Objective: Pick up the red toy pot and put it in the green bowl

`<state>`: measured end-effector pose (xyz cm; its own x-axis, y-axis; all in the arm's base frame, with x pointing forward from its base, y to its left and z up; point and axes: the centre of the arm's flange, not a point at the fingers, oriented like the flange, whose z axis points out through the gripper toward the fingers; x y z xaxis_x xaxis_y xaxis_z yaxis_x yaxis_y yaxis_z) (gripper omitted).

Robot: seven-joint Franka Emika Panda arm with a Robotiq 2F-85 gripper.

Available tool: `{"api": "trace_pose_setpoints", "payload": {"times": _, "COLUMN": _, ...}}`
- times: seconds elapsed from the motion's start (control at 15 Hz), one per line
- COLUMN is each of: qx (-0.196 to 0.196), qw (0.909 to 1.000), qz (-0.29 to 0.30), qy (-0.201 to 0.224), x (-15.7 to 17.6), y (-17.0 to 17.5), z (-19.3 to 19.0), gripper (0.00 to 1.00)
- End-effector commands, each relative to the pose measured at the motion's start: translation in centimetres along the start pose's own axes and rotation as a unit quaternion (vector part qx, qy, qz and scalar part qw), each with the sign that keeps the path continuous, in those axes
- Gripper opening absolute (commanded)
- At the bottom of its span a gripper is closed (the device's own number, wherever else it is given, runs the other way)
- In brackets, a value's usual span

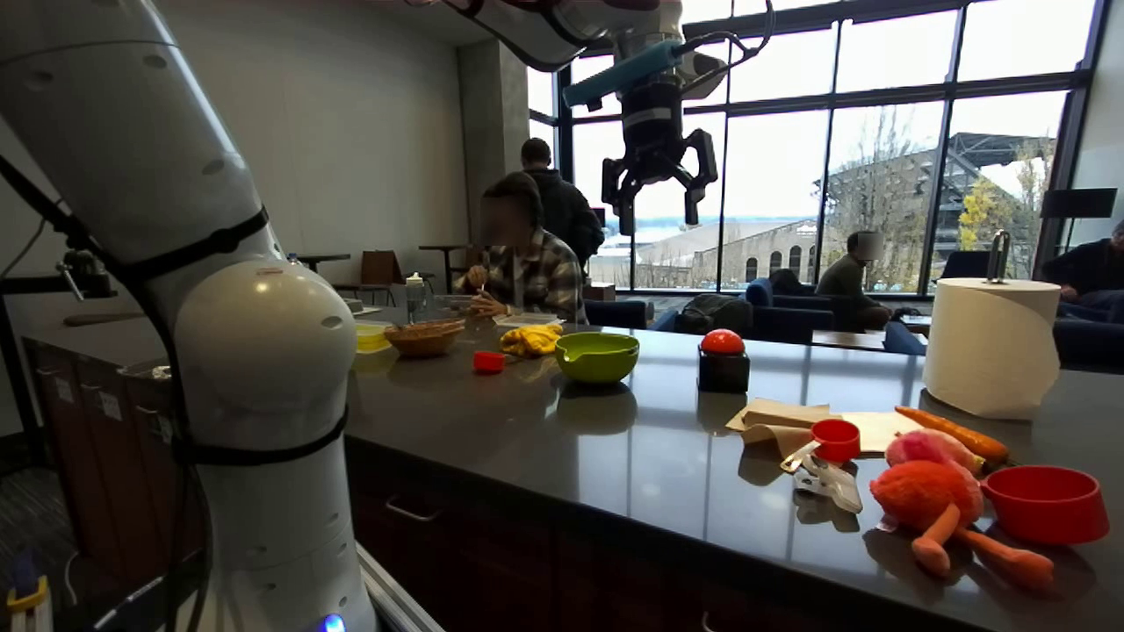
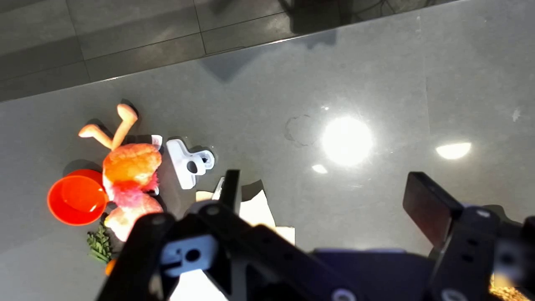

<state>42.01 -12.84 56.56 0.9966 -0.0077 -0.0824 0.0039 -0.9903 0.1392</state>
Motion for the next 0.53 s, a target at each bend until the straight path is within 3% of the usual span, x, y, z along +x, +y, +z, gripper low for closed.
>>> {"api": "trace_pose_setpoints", "payload": {"times": 0.0, "qx": -0.012, "qw": 0.9998, "qz": 0.018, "qy": 0.004, "x": 0.23, "y": -0.17, "z": 0.24, "gripper": 1.00}}
{"api": "trace_pose_setpoints", "payload": {"times": 0.47, "qx": -0.016, "qw": 0.9995, "qz": 0.028, "qy": 0.002, "x": 0.32, "y": -0.49, "z": 0.47, "gripper": 1.00}}
